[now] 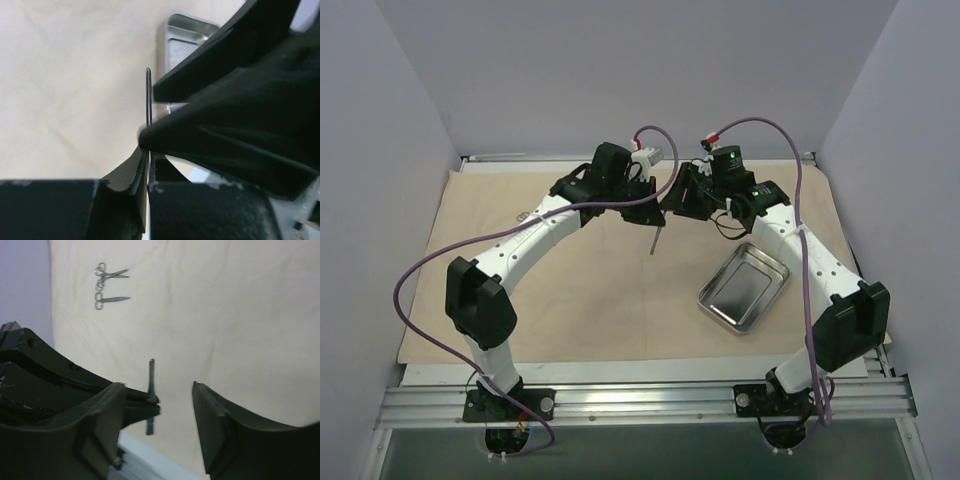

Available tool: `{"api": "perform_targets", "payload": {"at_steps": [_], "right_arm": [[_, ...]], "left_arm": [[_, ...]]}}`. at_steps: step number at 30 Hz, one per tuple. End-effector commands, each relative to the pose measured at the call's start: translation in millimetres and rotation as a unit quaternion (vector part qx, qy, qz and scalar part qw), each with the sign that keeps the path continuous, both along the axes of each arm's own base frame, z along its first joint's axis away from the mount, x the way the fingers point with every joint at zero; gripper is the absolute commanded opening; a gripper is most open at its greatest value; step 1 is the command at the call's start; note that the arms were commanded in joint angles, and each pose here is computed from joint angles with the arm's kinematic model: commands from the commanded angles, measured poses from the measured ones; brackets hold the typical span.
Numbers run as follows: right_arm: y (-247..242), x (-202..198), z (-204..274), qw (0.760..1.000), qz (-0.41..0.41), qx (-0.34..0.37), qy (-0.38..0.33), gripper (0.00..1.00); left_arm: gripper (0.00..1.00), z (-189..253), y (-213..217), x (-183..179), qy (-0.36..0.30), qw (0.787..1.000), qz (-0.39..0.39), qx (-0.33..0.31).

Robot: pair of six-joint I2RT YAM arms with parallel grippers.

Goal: Open and lay out the surgical kit
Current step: Place the medical item in the surgical kit.

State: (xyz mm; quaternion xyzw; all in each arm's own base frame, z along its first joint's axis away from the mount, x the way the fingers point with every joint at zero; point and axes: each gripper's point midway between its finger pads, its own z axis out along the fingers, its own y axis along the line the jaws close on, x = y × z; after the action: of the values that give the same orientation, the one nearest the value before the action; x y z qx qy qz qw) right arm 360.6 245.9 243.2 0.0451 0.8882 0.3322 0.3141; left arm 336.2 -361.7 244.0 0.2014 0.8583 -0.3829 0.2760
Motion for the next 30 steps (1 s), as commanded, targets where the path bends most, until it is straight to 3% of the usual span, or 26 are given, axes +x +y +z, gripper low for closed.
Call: {"api": "perform_targets", "payload": {"at_steps": [1,2,4,7,12,15,18,19,22,25,28,30], "right_arm": [[-9.9,6.9,20.5,1.0,0.003,-0.016,-0.024,0.61],[-15.1,10.4,27.0,0.999,-0.004,-0.022,-0.032,0.69],[-36.5,15.1,23.1,0.998,-0.026,-0.049,-0.027,0.75],[-64.8,13.3,15.5,0.995,-0.047,-0.089,-0.014,0.77],[-87.7,-7.6,6.0,0.991,-0.051,-0.126,-0.02,0.79],[-89.4,-20.9,-4.8,0.992,-0.049,-0.115,-0.03,0.79],[-90.2,-28.3,-11.2,0.993,-0.048,-0.101,-0.03,0.8],[-90.7,-29.7,-13.5,0.993,-0.047,-0.099,-0.029,0.8],[-94.7,-29.3,-8.2,0.994,-0.044,-0.092,-0.034,0.8],[-94.6,-35.6,-12.8,0.995,-0.037,-0.092,-0.03,0.8],[-93.5,-46.1,-31.6,0.995,-0.028,-0.091,-0.009,0.8],[-96.5,-52.7,-43.9,0.995,-0.03,-0.096,0.0,0.8]], "left_arm": [[0.02,9.9,25.3,14.4,-0.092,0.994,-0.003,0.062],[0.02,-1.5,38.5,8.3,-0.088,0.992,-0.008,0.092],[0.02,-15.8,58.4,8.2,-0.12,0.982,-0.045,0.139],[0.02,-30.8,86.3,-2.4,-0.158,0.962,-0.094,0.202],[0.02,-44.5,139.3,5.7,-0.215,0.925,-0.091,0.301],[0.02,-57.2,155.5,0.5,-0.251,0.893,-0.164,0.335],[0.02,-83.7,196.2,10.9,-0.263,0.845,-0.21,0.415],[0.02,-106.0,214.0,4.7,-0.252,0.818,-0.267,0.444],[0.02,-116.1,248.7,14.7,-0.251,0.774,-0.315,0.488],[0.02,-118.2,268.6,29.4,-0.264,0.774,-0.317,0.48],[0.02,-131.2,281.4,33.1,-0.256,0.759,-0.35,0.486],[0.02,-144.9,286.0,32.4,-0.236,0.767,-0.368,0.47]]}}
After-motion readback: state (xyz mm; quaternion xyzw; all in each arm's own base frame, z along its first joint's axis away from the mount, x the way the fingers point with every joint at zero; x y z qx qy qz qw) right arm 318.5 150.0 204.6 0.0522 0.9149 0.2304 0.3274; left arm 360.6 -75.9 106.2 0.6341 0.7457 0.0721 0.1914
